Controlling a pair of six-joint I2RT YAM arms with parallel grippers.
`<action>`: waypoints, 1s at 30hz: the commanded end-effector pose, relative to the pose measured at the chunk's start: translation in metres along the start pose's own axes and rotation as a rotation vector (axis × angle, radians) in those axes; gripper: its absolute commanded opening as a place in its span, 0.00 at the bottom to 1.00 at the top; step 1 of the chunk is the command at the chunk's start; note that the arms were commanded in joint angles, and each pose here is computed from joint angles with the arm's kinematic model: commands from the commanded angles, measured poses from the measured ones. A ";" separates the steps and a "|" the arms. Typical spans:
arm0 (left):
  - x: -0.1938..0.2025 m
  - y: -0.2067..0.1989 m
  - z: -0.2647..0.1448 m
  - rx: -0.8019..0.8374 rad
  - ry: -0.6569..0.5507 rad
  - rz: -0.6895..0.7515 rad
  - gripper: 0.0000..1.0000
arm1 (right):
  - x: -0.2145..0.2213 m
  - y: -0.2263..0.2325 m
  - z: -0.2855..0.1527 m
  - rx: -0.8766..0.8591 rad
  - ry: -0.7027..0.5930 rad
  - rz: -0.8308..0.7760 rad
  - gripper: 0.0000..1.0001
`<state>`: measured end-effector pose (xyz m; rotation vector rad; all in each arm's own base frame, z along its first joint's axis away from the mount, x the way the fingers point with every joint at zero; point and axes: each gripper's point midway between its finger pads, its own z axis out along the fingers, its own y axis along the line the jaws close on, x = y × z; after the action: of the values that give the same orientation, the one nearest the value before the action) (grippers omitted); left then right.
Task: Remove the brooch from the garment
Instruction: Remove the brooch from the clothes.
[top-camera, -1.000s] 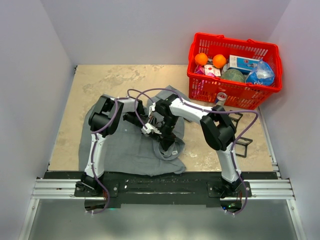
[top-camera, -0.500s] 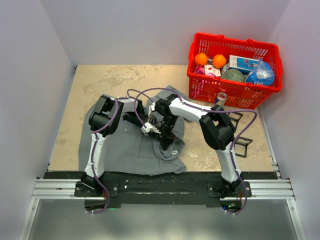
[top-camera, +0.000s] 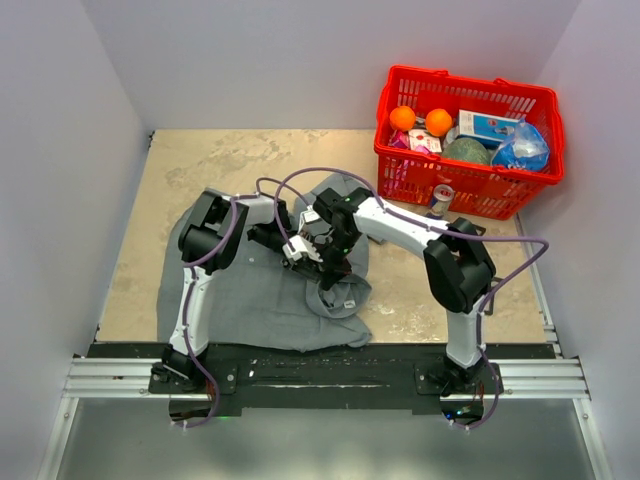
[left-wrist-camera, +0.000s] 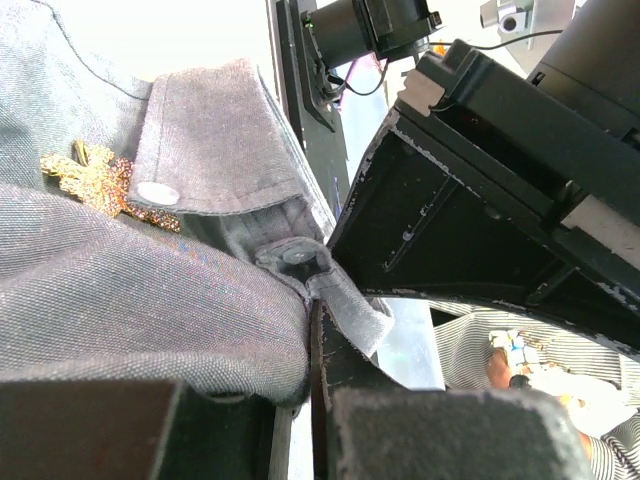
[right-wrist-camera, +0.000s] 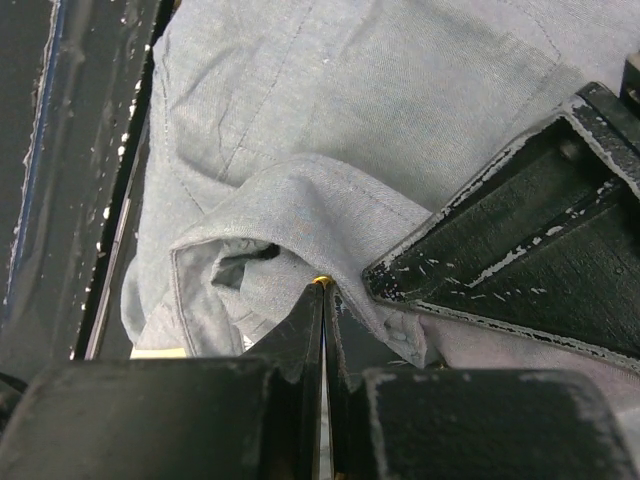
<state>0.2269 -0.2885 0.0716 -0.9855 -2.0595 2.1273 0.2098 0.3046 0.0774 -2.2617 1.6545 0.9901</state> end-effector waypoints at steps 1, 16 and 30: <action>-0.019 -0.008 0.005 0.061 -0.091 0.033 0.00 | -0.011 -0.011 -0.015 0.091 -0.027 -0.021 0.00; -0.014 -0.003 0.003 0.039 -0.058 0.050 0.00 | -0.028 0.016 -0.077 0.203 0.000 -0.010 0.00; -0.047 -0.013 0.001 0.011 -0.022 0.156 0.00 | -0.031 0.011 -0.130 0.446 0.001 0.073 0.00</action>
<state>0.2382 -0.2937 0.0734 -1.0596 -2.0629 2.1342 0.2322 0.2669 0.1663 -2.0698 1.7254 0.6291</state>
